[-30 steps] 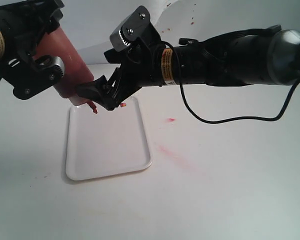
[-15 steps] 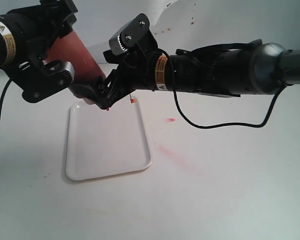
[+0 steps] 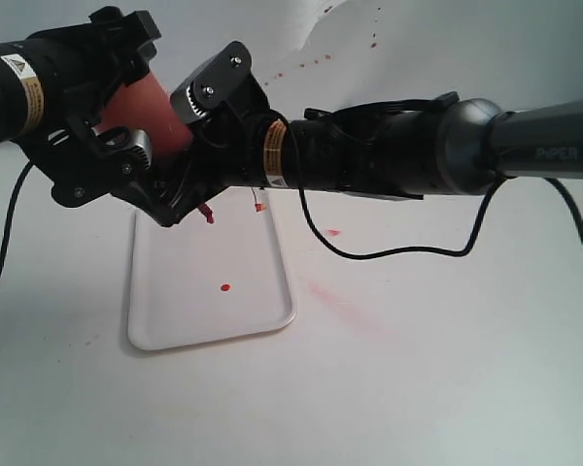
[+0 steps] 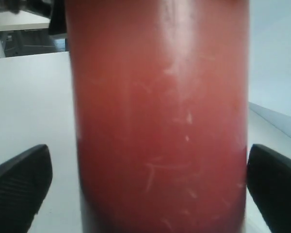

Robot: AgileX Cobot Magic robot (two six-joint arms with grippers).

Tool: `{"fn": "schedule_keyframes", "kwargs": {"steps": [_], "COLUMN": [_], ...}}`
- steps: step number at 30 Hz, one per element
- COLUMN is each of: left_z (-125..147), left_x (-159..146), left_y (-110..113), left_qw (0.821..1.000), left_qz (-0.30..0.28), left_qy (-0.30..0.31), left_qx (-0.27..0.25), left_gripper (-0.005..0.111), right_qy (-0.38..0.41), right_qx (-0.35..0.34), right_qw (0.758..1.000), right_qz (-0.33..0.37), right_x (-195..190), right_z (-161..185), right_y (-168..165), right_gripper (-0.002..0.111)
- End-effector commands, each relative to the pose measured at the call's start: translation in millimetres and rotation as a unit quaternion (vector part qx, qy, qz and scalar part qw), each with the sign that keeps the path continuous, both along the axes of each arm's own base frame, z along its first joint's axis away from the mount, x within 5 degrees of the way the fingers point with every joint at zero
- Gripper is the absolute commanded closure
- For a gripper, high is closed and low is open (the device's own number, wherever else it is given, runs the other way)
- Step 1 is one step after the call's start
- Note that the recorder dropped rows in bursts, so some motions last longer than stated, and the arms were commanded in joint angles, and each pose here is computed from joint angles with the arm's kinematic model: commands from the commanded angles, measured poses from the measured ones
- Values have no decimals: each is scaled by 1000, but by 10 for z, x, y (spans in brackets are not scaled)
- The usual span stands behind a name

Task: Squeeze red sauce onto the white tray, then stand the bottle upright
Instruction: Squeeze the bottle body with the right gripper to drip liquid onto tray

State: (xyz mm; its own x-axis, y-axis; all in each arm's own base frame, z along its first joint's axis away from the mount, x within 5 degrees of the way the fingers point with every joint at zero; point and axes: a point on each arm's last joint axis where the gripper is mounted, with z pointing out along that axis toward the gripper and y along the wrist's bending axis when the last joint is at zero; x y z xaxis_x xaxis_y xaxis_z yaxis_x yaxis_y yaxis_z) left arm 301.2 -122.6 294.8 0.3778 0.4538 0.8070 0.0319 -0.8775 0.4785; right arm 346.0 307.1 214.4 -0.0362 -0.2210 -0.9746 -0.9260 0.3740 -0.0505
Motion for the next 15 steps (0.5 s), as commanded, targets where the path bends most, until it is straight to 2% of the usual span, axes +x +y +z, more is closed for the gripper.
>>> {"fn": "schedule_keyframes", "kwargs": {"steps": [1,3,8,9,15], "left_z": [72,72,72,72,72], "left_x": [-1,-1,-1,-1,-1], "left_y": [-8,-8,-8,-8,-8], "left_qw": [1000,1000,1000,1000,1000], "left_qz": [4,4,4,4,4], "left_qy": [-11,-11,-11,-11,-11], "left_qx": [-7,-7,-7,-7,-7], "left_gripper": [107,107,107,107,107], "right_qy": [-2,-2,-2,-1,-1], "right_qx": [6,5,8,12,28], "right_qw": [1000,1000,1000,1000,1000], "right_qz": [-7,-9,-5,-3,8], "right_x": [20,22,16,13,-5], "right_z": [38,36,42,48,74], "right_y": [27,25,29,32,45], "right_gripper": [22,41,105,108,108]}}
